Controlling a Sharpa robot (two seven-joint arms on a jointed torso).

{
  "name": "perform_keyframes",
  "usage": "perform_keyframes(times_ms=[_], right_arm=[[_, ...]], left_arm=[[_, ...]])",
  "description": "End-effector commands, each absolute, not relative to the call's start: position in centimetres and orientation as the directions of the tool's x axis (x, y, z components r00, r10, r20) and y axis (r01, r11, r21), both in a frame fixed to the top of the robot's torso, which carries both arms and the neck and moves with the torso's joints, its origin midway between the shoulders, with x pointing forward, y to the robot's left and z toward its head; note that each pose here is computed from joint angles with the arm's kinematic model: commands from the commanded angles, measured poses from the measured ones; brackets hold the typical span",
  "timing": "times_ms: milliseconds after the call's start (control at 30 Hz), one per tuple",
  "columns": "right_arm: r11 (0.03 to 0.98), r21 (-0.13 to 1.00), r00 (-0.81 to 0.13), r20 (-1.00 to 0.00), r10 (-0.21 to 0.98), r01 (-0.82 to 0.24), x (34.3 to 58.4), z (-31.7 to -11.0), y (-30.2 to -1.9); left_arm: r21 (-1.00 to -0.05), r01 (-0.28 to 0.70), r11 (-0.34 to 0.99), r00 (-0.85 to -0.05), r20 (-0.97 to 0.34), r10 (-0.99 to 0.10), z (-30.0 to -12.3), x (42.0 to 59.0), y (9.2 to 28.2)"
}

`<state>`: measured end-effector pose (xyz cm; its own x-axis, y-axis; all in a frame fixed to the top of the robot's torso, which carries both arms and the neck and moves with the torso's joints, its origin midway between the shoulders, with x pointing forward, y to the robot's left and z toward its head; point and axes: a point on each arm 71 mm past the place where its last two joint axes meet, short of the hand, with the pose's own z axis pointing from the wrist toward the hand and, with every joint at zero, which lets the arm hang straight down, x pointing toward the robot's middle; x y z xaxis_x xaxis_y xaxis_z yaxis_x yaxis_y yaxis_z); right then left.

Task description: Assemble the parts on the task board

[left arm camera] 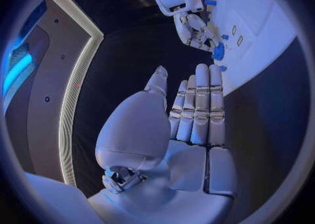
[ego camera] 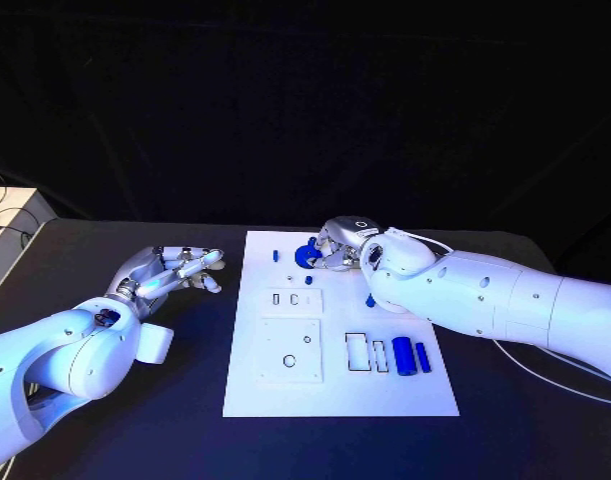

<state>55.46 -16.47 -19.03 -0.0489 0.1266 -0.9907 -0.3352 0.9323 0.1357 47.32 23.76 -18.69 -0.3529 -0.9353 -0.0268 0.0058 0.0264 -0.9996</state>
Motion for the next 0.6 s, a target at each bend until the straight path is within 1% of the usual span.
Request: perform_keyframes(times_ms=[33,133,167,267,367,433,600], right_arm=[[0.929,0.137,-0.031,-0.99,0.135,-0.343,55.4,-18.9,-16.8],[0.92,0.157,0.015,-0.985,0.173,-0.359,55.1,-18.5,-17.2],[0.911,0.176,0.046,-0.977,0.208,-0.374,55.0,-18.2,-17.4],[0.873,0.25,0.081,-0.947,0.31,-0.419,54.7,-17.6,-18.1],[0.806,0.388,0.054,-0.888,0.457,-0.447,54.7,-17.1,-19.2],[0.763,0.459,0.035,-0.847,0.53,-0.455,54.7,-16.7,-20.2],[0.705,0.548,0.017,-0.784,0.62,-0.451,54.6,-15.9,-23.0]], left_arm=[[-1.0,0.01,0.023,-0.366,-0.025,-0.93,-18.6,47.3,23.6],[-1.0,0.011,0.023,-0.366,-0.025,-0.93,-18.6,47.3,23.6],[-1.0,0.011,0.023,-0.365,-0.025,-0.93,-18.6,47.3,23.6],[-1.0,0.012,0.023,-0.364,-0.026,-0.931,-18.6,47.3,23.7],[-1.0,0.015,0.023,-0.362,-0.027,-0.932,-18.6,47.3,23.8],[-1.0,0.019,0.021,-0.364,-0.027,-0.931,-18.6,47.3,23.8],[-1.0,0.027,0.016,-0.37,-0.025,-0.929,-18.5,47.3,23.7]])
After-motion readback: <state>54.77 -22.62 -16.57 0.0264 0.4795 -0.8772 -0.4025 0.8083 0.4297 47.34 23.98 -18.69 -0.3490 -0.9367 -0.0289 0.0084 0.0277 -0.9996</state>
